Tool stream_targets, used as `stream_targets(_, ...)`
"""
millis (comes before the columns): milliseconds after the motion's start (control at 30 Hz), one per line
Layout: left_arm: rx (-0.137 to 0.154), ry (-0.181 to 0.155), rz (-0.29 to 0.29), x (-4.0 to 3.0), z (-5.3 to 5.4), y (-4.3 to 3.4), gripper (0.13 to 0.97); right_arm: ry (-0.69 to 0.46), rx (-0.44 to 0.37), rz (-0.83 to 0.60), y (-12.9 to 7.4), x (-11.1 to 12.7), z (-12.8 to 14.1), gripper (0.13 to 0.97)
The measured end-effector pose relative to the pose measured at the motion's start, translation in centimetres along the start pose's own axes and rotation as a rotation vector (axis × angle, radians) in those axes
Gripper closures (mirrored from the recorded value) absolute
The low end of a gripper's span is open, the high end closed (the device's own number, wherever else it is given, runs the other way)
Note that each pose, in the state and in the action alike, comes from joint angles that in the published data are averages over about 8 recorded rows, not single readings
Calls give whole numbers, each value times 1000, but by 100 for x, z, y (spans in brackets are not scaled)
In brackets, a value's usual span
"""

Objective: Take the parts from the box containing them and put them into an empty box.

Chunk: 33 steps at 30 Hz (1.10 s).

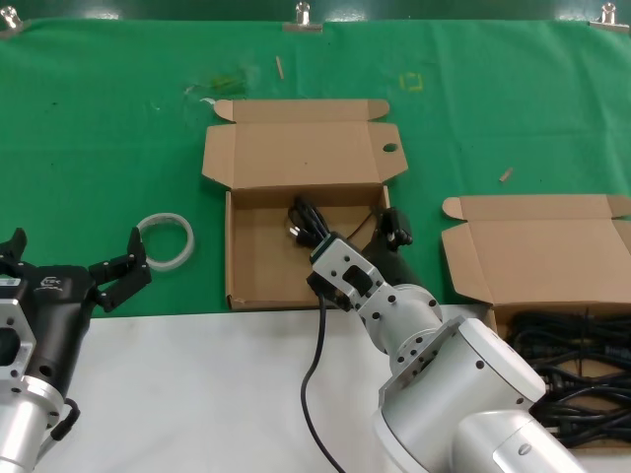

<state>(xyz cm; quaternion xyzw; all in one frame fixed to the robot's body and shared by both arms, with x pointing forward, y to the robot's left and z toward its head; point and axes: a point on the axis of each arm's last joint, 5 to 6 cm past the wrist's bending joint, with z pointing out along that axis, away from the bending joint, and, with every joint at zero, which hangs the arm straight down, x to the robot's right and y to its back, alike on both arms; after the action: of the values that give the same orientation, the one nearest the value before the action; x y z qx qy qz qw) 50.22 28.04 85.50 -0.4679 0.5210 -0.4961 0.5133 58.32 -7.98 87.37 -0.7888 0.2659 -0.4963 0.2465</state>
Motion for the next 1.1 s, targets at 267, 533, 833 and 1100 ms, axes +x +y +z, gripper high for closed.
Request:
stream_targets(267,0,0,0,0,0,0,132,18,10,36,26,17,-10,396)
stream_targets(533,0,0,0,0,0,0,132,74,45,153,117,72,-46,261)
stream_targets(833,0,0,0,0,0,0,132,141,97,299,251,144,-105,165)
stream_targets(1100,0,0,0,0,0,0,132,189,147,418,380,205,-167,136)
